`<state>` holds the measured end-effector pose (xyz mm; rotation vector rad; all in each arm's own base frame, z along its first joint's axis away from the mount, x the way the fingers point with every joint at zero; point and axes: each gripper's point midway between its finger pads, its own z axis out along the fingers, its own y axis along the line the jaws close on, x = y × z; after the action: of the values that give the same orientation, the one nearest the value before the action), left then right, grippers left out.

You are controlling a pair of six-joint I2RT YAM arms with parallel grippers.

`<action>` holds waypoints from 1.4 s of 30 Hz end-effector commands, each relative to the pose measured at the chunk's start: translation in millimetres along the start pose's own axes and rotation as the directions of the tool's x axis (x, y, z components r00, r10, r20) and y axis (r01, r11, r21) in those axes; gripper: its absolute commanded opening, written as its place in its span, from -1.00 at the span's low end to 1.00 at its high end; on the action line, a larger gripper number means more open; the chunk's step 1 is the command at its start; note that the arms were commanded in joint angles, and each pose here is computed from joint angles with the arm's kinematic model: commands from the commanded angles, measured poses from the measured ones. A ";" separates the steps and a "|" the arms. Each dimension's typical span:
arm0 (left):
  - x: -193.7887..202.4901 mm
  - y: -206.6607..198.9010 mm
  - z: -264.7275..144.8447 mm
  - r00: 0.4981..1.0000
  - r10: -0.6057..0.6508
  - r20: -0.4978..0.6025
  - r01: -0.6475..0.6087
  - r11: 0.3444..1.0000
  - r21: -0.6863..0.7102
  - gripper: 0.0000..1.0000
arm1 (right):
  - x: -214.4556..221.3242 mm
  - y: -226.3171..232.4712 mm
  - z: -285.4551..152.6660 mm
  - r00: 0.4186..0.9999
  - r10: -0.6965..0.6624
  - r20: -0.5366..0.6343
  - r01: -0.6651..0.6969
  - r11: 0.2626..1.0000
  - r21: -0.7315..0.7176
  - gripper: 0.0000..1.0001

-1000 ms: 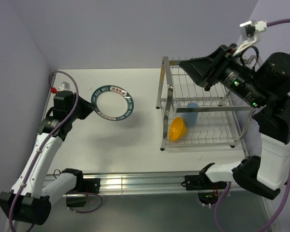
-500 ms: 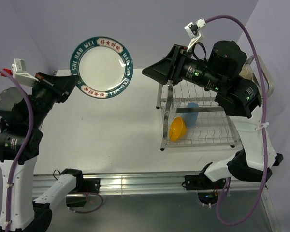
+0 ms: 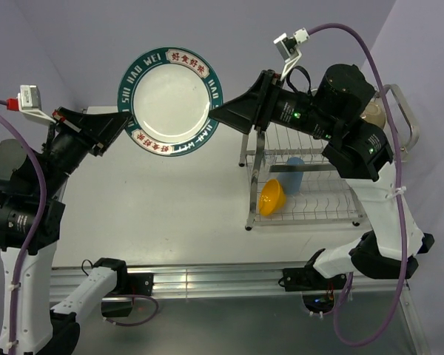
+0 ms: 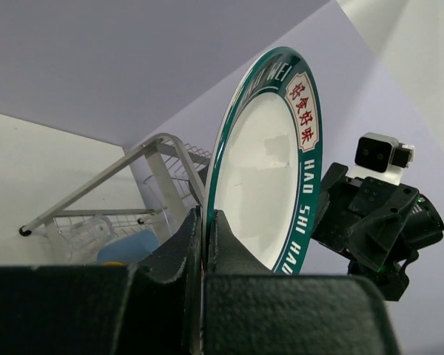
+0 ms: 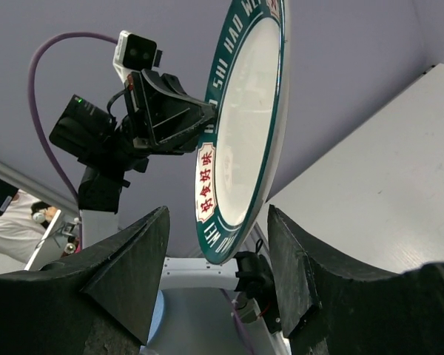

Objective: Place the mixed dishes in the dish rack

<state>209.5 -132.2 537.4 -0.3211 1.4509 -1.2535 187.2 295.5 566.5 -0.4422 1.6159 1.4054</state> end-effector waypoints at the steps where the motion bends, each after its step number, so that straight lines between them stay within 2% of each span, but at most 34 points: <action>1: -6.6 -44.9 -12.2 1.000 0.009 0.015 -0.011 0.985 0.169 -1.00 | -7.3 17.0 2.3 0.999 -0.030 0.031 0.032 0.997 -0.064 0.26; 3: -4.7 -46.7 -12.7 1.000 0.001 0.005 -0.002 0.983 0.184 -0.99 | -6.9 18.5 7.0 0.999 -0.033 0.030 0.035 0.997 -0.071 0.23; 6: 2.2 -49.2 -15.5 1.000 -0.018 -0.023 0.023 0.975 0.222 -1.00 | -8.3 20.7 14.1 0.999 -0.030 0.033 0.032 0.996 -0.077 0.06; 9: 10.4 -45.9 -16.5 0.998 -0.027 -0.055 0.040 0.971 0.237 -1.00 | -8.9 18.5 22.1 0.999 -0.024 0.028 0.026 0.997 -0.066 -0.34; 10: 12.3 -44.9 -16.2 0.998 -0.026 -0.064 0.041 0.970 0.239 -1.00 | -7.2 19.5 23.6 0.999 -0.024 0.024 0.026 0.998 -0.065 -0.56; 12: 17.6 -46.2 -16.5 0.995 -0.017 -0.094 0.041 0.965 0.258 -1.00 | -10.2 15.4 24.4 0.999 -0.022 0.047 0.023 0.999 -0.034 -0.80; 13: 19.9 -43.7 -13.1 0.993 -0.018 -0.113 0.047 0.966 0.255 -1.00 | -10.1 12.8 23.5 0.998 -0.017 0.053 0.018 1.000 -0.014 -1.00; 15: 27.5 -41.4 -10.5 0.985 -0.008 -0.170 0.051 0.967 0.250 -1.00 | -12.1 9.8 19.6 0.997 -0.033 0.073 0.032 0.999 0.013 -1.00; 16: 27.7 -33.6 -2.7 0.983 -0.015 -0.182 0.055 0.975 0.217 -0.93 | -15.9 4.2 17.6 0.995 -0.038 0.097 0.033 0.998 0.053 -1.00; 18: 22.7 -30.2 0.8 0.986 0.002 -0.165 0.028 0.983 0.180 -0.31 | -22.2 5.8 7.0 0.989 -0.067 0.133 0.055 0.994 0.093 -1.00; 19: 24.8 -14.7 5.8 0.984 -0.020 -0.176 0.039 0.994 0.104 0.23 | -31.2 2.2 -3.0 0.981 -0.079 0.175 0.054 0.988 0.145 -1.00; 20: 18.9 -15.2 5.2 0.989 0.007 -0.150 0.006 0.996 0.085 0.43 | -34.0 1.3 -8.0 0.977 -0.088 0.192 0.056 0.984 0.167 -1.00; 22: 12.0 9.6 6.2 0.995 -0.027 -0.100 0.021 0.998 -0.065 0.80 | -46.7 -1.2 -30.1 0.959 -0.121 0.257 0.061 0.972 0.229 -1.00; 23: 10.5 21.5 6.5 0.996 -0.034 -0.084 0.023 0.992 -0.123 0.89 | -51.8 -5.5 -36.8 0.950 -0.131 0.283 0.055 0.964 0.262 -1.00; 25: 9.3 51.5 3.8 0.997 -0.061 -0.049 0.046 0.962 -0.268 0.98 | -59.1 -7.5 -58.9 0.933 -0.154 0.324 0.048 0.949 0.312 -1.00; 27: 12.6 79.7 1.1 0.994 -0.105 -0.028 0.086 0.915 -0.394 0.99 | -67.8 -18.1 -76.4 0.912 -0.176 0.371 0.019 0.921 0.390 -1.00; 28: 7.5 99.0 -3.2 0.994 -0.103 0.023 0.102 0.871 -0.480 0.98 | -68.6 -21.4 -90.1 0.905 -0.182 0.384 0.004 0.907 0.421 -1.00; 29: 16.3 118.7 -13.1 0.990 -0.136 0.022 0.125 0.814 -0.567 0.98 | -73.6 -30.0 -100.7 0.889 -0.197 0.414 -0.025 0.882 0.471 -1.00; 31: 21.5 140.3 -15.9 0.988 -0.149 0.031 0.134 0.761 -0.635 0.98 | -75.5 -37.4 -121.0 0.874 -0.214 0.435 -0.054 0.849 0.526 -1.00; 36: 29.2 167.6 -17.6 0.987 -0.155 0.033 0.133 0.701 -0.701 0.99 | -83.9 -59.5 -165.6 0.836 -0.279 0.473 -0.138 0.727 0.673 -1.00; 39: 36.2 184.9 -13.1 0.987 -0.162 0.005 0.114 0.669 -0.735 0.99 | -83.5 -68.1 -182.6 0.835 -0.310 0.455 -0.153 0.664 0.732 -1.00; 41: 47.0 202.3 -10.0 0.984 -0.176 -0.034 0.089 0.645 -0.759 0.99 | -82.6 -77.4 -193.1 0.843 -0.348 0.410 -0.146 0.587 0.796 -1.00; 42: 48.4 202.5 -9.2 0.983 -0.182 -0.040 0.089 0.646 -0.758 0.98 | -80.2 -80.5 -189.7 0.851 -0.348 0.395 -0.137 0.577 0.805 -1.00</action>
<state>271.9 -87.6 353.8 -0.9626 2.0234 -0.7434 198.7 85.2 580.7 0.3189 1.5015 0.6113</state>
